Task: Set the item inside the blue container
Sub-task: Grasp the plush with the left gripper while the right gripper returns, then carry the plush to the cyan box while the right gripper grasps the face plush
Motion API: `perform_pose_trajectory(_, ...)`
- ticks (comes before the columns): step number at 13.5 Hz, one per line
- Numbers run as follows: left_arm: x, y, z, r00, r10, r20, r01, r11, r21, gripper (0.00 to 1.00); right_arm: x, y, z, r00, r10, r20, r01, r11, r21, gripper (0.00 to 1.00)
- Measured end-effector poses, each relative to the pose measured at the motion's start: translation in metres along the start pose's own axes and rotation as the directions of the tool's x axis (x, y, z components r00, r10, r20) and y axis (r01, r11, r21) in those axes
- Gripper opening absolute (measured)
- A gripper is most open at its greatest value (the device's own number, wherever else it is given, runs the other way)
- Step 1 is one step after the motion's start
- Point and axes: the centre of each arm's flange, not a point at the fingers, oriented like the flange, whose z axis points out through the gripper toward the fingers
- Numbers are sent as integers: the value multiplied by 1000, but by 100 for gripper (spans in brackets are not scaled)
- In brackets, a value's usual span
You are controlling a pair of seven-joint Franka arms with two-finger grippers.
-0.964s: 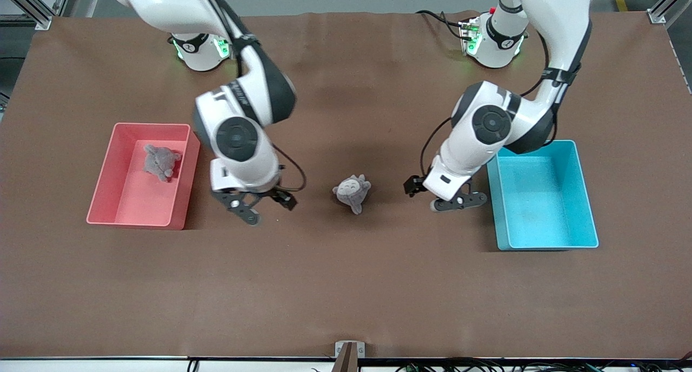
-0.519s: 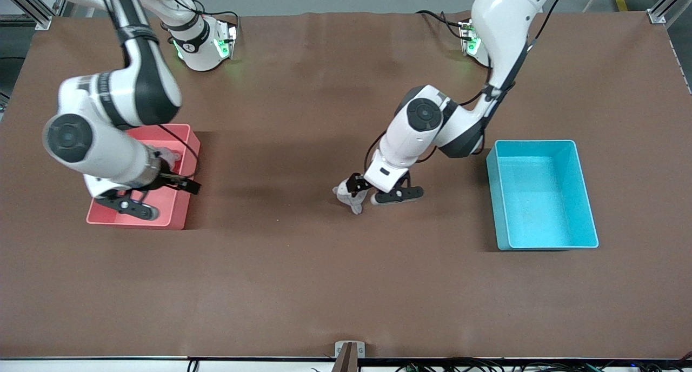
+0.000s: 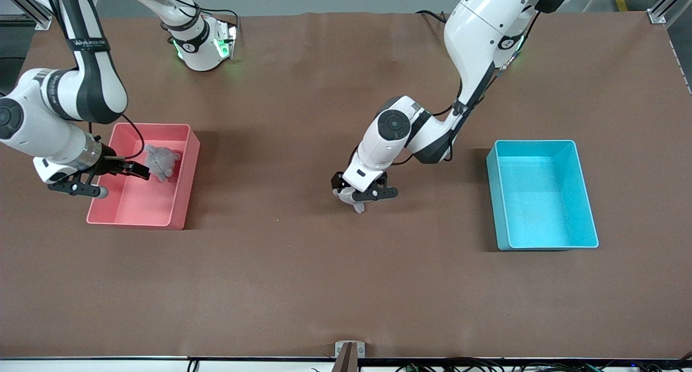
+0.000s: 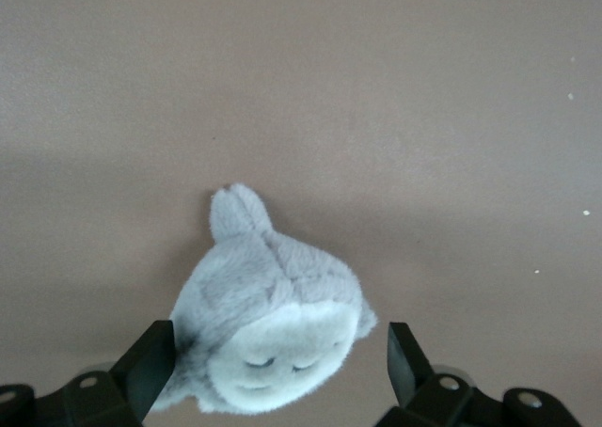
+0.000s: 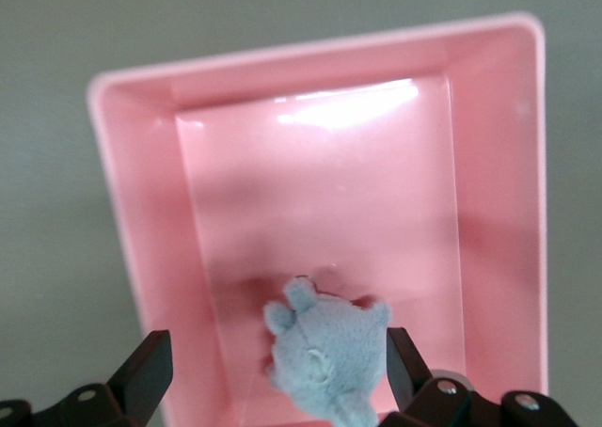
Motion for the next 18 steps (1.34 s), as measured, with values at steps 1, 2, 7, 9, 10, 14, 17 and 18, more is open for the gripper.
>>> perform_pose_trajectory(1, 0, -1, 3, 1000, 7, -1, -7, 1000, 7, 100, -10, 8, 18, 1000, -2, -10, 2, 1000, 0, 100)
perform_pose_trajectory(2, 0, -2, 6, 1000, 12, -2, -12, 1000, 12, 100, -20, 14, 34, 1000, -1, -14, 1, 1000, 0, 100)
perform_pose_trajectory(7, 4, -4, 14, 1000, 13, -4, -12, 1000, 18, 96, -50, 28, 71, 1000, 9, -19, -9, 1000, 0, 100)
perform_pose_trajectory(9, 4, -2, 18, 1000, 17, -9, -17, 1000, 22, 77, -60, 31, 82, 999, 12, -41, -12, 1000, -1, 100)
perform_pose_trajectory(10, 4, -1, 18, 1000, 19, -10, -19, 1000, 22, 76, -65, 31, 89, 999, 11, -43, -11, 1000, -2, 100)
perform_pose_trajectory(14, 5, 1, 16, 1000, 19, -14, -19, 1000, 17, 37, -74, 29, 101, 1000, 8, -28, -8, 1000, -3, 100)
perform_pose_trajectory(17, 11, -1, 13, 1000, 5, -19, -5, 1000, 17, 25, -75, 29, 102, 1000, 8, -25, -8, 1000, -3, 100)
perform_pose_trajectory(18, 16, -4, 8, 1000, -8, -17, 9, 1000, 27, 22, -75, 29, 102, 1000, 7, -24, -8, 1000, -3, 100)
